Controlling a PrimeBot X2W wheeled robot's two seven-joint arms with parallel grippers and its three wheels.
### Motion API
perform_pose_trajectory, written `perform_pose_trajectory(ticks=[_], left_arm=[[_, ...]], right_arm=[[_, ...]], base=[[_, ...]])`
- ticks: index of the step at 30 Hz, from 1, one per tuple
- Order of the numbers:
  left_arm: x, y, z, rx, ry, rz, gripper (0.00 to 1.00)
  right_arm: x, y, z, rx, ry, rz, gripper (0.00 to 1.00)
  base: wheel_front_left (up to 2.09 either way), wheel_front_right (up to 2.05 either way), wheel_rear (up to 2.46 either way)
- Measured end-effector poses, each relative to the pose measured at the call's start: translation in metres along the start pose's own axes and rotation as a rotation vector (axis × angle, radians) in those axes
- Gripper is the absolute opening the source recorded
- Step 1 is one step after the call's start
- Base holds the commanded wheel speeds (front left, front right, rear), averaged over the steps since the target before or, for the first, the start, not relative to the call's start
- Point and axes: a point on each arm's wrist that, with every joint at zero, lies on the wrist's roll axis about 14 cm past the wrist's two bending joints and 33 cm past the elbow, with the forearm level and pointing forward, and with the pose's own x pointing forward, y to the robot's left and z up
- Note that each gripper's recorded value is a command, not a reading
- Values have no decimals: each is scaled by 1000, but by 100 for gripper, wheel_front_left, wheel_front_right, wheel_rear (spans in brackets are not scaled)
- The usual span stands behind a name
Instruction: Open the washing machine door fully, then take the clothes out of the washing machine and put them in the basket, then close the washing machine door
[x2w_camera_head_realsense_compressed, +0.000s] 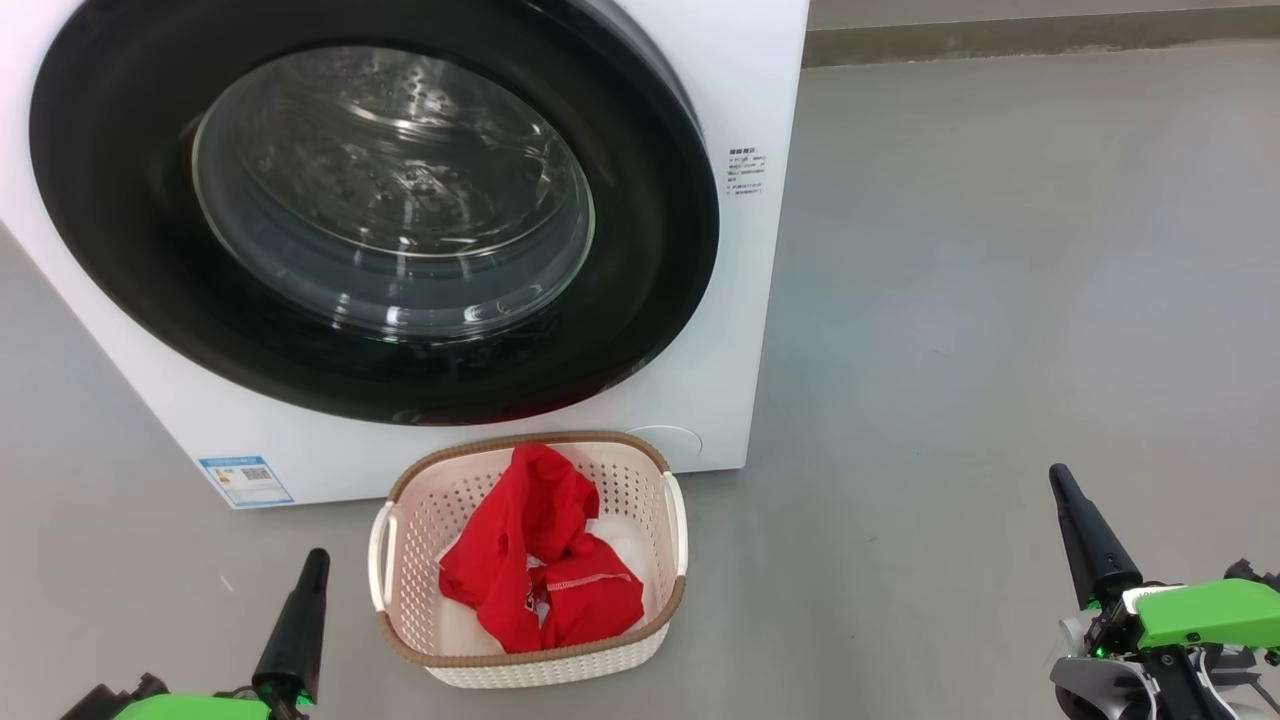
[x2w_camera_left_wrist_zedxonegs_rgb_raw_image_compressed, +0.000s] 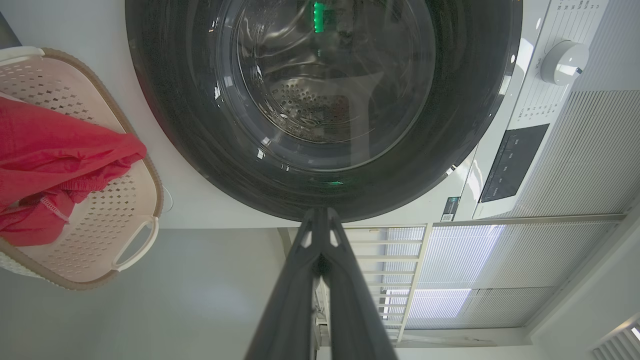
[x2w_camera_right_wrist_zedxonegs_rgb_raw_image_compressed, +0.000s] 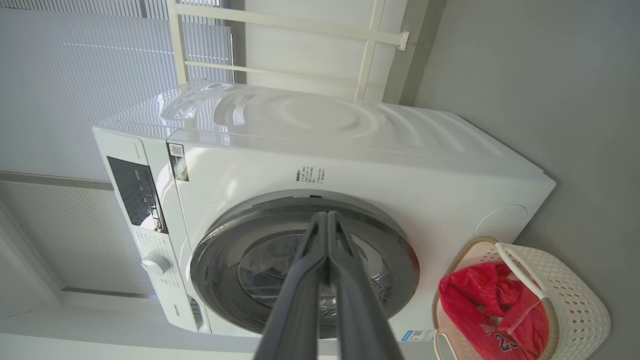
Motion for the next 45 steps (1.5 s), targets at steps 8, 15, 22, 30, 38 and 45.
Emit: perform_pose_trajectory(ticks=[8, 15, 22, 30, 38, 45], left_arm=[[0, 0, 0, 0, 0, 0, 0], [0, 0, 0, 0, 0, 0, 0], [0, 0, 0, 0, 0, 0, 0], [0, 0, 0, 0, 0, 0, 0], [0, 0, 0, 1, 0, 0, 0], [0, 0, 0, 1, 0, 0, 0]], right_arm=[[0, 0, 0, 0, -1, 0, 0], [0, 0, 0, 0, -1, 0, 0], [0, 0, 0, 0, -2, 0, 0], [0, 0, 1, 1, -2, 0, 0], [0, 0, 1, 1, -2, 0, 0], [0, 0, 0, 2, -2, 0, 0]], base=[[0, 0, 0], [0, 0, 0], [0, 0, 0], [0, 0, 0], [0, 0, 0], [0, 0, 0]])
